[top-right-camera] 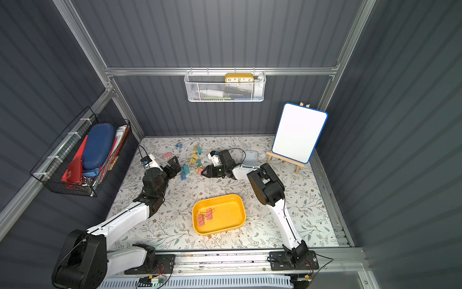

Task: Put the binder clips in the storage box
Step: Pick up the binder clip at the center of the board.

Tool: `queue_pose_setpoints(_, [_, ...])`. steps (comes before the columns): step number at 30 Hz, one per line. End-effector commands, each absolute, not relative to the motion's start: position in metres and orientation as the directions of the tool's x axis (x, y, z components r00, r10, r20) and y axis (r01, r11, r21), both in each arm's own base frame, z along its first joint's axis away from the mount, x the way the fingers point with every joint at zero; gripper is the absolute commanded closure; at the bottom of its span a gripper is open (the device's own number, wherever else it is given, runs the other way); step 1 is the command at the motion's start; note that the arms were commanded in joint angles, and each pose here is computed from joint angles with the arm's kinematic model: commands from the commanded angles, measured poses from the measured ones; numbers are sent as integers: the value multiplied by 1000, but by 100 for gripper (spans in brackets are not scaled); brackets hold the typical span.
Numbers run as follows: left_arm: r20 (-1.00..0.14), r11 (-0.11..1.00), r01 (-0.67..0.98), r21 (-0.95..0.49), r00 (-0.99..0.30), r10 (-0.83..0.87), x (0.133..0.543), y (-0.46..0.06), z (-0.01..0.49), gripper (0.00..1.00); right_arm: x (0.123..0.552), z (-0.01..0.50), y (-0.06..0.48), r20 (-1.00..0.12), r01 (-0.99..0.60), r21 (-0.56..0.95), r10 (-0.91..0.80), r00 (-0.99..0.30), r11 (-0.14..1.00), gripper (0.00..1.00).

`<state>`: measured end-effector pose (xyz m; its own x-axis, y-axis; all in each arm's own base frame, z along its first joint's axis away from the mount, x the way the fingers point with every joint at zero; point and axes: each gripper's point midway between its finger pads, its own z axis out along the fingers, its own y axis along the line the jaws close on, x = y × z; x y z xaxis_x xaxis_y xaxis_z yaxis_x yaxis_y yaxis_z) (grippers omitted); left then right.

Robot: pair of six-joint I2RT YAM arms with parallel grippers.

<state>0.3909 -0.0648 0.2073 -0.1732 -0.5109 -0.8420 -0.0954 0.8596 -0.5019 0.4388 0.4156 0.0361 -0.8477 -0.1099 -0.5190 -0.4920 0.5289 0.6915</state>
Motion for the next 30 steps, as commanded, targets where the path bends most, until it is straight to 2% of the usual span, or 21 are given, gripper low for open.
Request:
queue_pose_setpoints(1, [-846,862,-81,-501,-166,-507,393,-66,212,1,429,27,422,-517,-505,665,-149,-843,550,54])
queue_pose_setpoints(7, [-846,862,-81,-501,-167,-507,393,-66,212,1,423,20,420,-517,-496,635,-150,-842,592,62])
queue_pose_setpoints(15, [-850,865,-86,-495,-159,-502,392,-64,214,1,419,21,418,-513,-489,620,-156,-844,614,91])
queue_pose_setpoints(19, [-854,867,-90,-490,-148,-498,389,-62,216,1,412,44,418,-533,-508,624,-151,-833,594,99])
queue_pose_setpoints(25, [-857,870,-72,-487,-154,-492,390,-65,216,1,377,113,401,-554,-545,638,-167,-816,544,100])
queue_pose_setpoints(30, [-868,881,-62,-469,-155,-473,390,-66,217,1,305,150,368,-501,-561,608,-277,-820,562,100])
